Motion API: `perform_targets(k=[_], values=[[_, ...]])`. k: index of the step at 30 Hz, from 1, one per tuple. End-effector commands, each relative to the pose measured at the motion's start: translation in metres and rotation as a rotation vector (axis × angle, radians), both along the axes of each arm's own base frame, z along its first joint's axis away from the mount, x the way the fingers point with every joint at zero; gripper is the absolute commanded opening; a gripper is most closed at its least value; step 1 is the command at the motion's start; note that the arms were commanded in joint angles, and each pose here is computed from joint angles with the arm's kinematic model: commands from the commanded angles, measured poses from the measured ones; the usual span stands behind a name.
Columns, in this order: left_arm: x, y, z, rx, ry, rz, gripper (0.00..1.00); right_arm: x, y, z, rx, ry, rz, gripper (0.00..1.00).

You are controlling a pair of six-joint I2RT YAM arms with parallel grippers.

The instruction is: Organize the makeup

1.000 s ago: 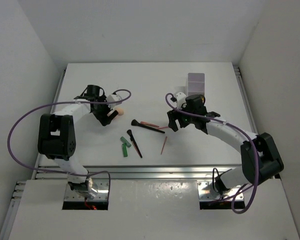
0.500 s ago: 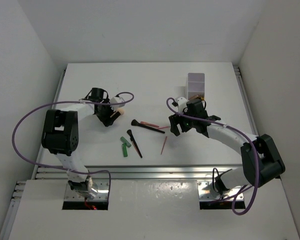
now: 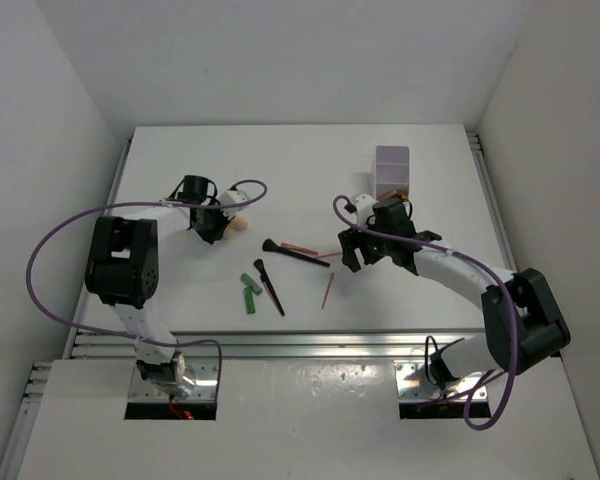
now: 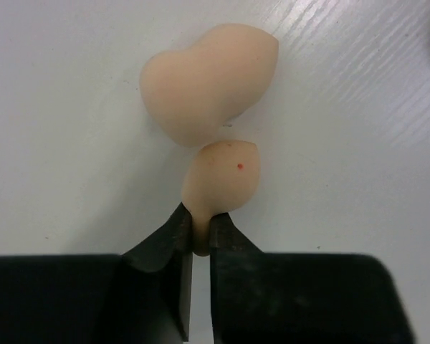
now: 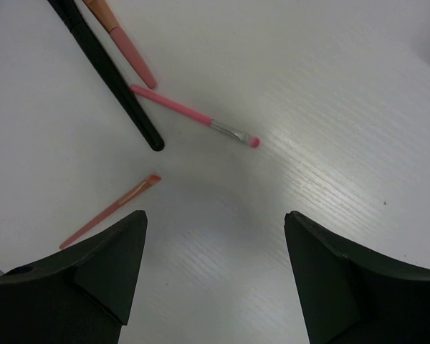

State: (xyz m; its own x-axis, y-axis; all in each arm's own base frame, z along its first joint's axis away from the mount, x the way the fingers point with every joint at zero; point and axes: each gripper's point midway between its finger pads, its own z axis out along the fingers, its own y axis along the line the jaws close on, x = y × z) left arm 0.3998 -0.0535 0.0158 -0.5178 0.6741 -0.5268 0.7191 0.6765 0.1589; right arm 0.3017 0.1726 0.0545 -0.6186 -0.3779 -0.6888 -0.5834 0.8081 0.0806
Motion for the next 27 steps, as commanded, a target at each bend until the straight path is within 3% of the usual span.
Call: perform_targets(k=[1, 3, 11, 14, 16, 19, 20, 27], values=[[-0.009, -0.01, 0.001, -0.03, 0.034, -0.029, 0.07, 0.008, -0.002, 0.011, -0.005, -0.04, -0.015, 0.78], [-0.014, -0.004, 0.012, -0.019, 0.022, -0.038, 0.0, 0.009, -0.004, 0.012, -0.01, -0.048, -0.018, 0.78], [-0.027, 0.008, 0.052, 0.019, 0.004, -0.125, 0.0, 0.022, -0.01, 0.018, 0.063, -0.057, -0.086, 0.78], [-0.019, -0.002, 0.081, -0.002, -0.027, -0.159, 0.0, 0.034, -0.022, 0.028, 0.097, -0.087, -0.162, 0.78], [-0.011, -0.013, 0.103, -0.016, -0.071, -0.175, 0.0, 0.043, -0.057, 0.03, 0.12, -0.087, -0.353, 0.75], [0.013, -0.053, 0.144, -0.056, -0.162, -0.223, 0.0, 0.045, -0.103, 0.028, 0.152, -0.069, -0.595, 0.74], [0.025, -0.082, 0.172, -0.078, -0.227, -0.267, 0.0, 0.044, -0.112, 0.026, 0.145, -0.063, -0.628, 0.74], [0.11, -0.234, 0.245, -0.248, -0.424, -0.302, 0.0, 0.002, -0.164, 0.002, 0.094, 0.047, -0.851, 0.75]])
